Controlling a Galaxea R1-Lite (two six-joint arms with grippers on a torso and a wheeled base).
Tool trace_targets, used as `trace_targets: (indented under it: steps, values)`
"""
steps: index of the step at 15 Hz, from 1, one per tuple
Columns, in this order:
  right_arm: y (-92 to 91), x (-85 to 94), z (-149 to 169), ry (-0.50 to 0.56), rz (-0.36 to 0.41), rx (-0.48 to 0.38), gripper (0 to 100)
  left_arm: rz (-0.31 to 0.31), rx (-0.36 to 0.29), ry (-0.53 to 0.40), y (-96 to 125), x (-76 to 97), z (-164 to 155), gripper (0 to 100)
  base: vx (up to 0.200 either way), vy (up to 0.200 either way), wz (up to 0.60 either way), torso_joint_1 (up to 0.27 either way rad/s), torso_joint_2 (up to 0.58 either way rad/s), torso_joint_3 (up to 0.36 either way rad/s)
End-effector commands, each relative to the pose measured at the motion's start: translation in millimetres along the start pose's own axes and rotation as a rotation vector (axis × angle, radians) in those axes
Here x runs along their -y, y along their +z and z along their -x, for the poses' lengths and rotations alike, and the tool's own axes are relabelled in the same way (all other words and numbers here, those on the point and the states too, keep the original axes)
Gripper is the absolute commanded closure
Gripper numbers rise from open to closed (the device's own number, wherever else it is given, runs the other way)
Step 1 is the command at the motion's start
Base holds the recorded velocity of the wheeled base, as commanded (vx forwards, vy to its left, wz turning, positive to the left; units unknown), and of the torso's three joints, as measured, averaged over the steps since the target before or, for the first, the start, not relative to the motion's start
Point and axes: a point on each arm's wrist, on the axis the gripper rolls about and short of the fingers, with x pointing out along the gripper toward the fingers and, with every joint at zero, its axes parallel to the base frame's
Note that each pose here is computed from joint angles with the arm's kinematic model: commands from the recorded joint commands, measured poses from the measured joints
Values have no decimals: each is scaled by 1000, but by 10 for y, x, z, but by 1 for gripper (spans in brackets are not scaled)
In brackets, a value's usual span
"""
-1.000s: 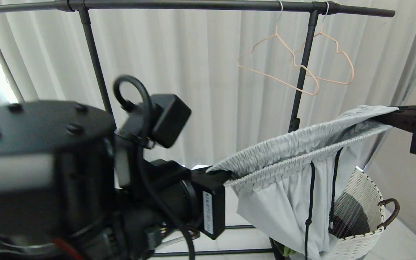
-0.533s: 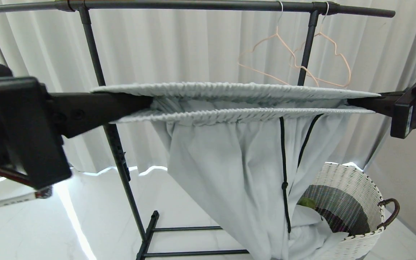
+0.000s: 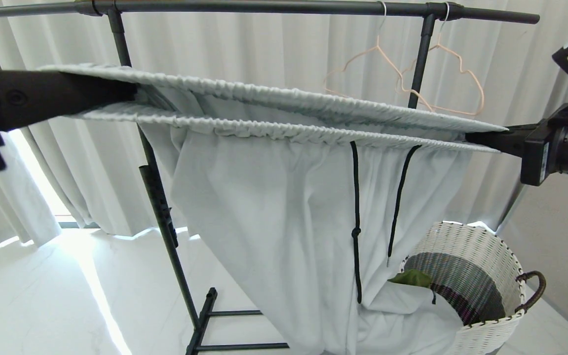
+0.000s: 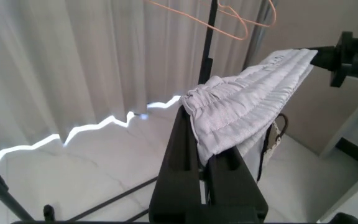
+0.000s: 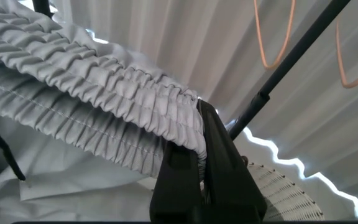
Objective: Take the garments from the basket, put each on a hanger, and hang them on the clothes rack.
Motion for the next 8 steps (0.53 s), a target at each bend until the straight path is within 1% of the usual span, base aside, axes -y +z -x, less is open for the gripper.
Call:
trace_targets:
  steps: [1,4,6,8]
  values:
    - [-1,11,-45,1,-1,-5,100,11,31,-5,141,-9,78,100,0,0,0,0,0,0]
    - [35,17,-64,4,2,4,100,15,38,-5,165,-12,96,100,0,0,0,0,0,0]
    - [76,27,-52,-1,5,19,100,19,53,-7,238,-16,135,100,0,0,0,0,0,0]
    - [102,28,-45,-2,7,28,100,14,31,-6,224,-22,153,100,0,0,0,0,0,0]
